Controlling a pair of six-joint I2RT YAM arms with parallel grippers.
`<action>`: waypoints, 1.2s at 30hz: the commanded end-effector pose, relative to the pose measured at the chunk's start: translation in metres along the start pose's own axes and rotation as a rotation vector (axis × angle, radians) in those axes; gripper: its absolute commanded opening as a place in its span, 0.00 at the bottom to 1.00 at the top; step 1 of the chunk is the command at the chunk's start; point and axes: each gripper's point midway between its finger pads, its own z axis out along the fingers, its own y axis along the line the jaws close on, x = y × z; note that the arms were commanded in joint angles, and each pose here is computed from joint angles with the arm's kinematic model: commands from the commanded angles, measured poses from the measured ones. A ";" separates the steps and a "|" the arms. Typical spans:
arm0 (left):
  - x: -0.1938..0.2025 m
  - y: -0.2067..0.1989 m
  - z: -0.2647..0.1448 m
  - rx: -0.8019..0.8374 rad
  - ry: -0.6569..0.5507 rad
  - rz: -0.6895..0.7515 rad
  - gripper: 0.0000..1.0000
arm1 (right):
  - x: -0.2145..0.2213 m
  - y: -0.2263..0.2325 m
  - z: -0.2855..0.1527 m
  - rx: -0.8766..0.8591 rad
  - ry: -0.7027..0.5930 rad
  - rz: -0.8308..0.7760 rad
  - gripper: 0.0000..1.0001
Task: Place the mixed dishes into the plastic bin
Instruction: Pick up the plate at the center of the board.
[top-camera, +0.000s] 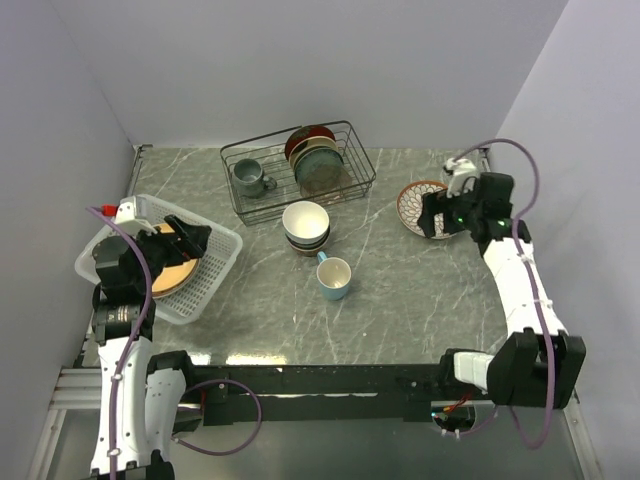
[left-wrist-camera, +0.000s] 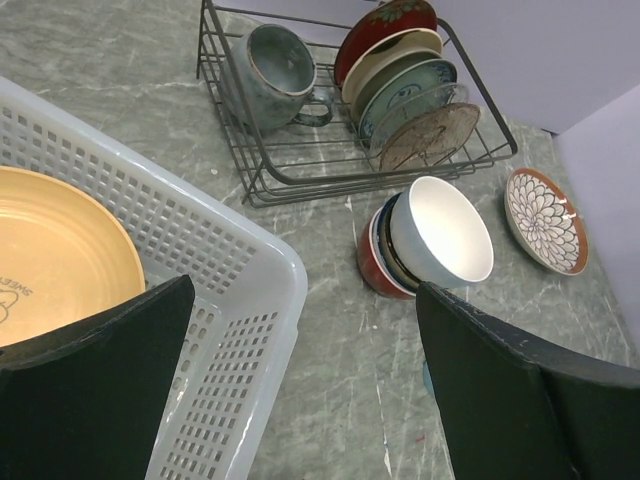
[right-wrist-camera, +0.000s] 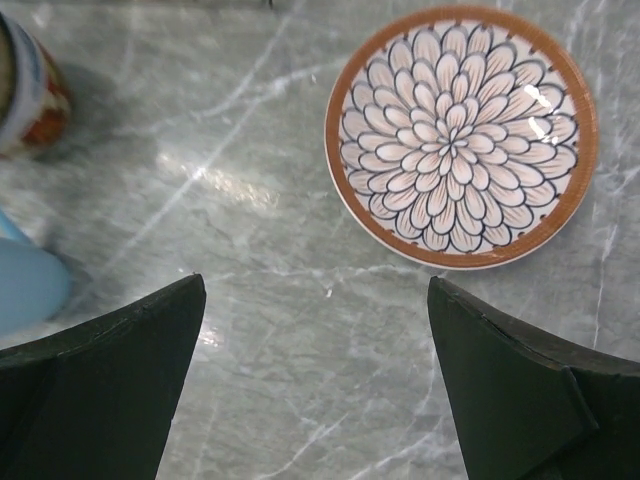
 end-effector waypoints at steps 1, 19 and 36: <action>-0.014 -0.006 -0.002 0.013 -0.037 0.040 0.99 | 0.010 -0.018 0.017 0.146 0.110 -0.145 1.00; -0.012 -0.005 -0.001 0.008 -0.025 0.041 0.99 | 0.077 -0.032 0.113 0.288 0.440 -0.488 0.92; -0.011 -0.002 0.000 -0.003 -0.019 0.040 0.99 | 0.115 -0.048 0.147 0.317 0.554 -0.573 0.37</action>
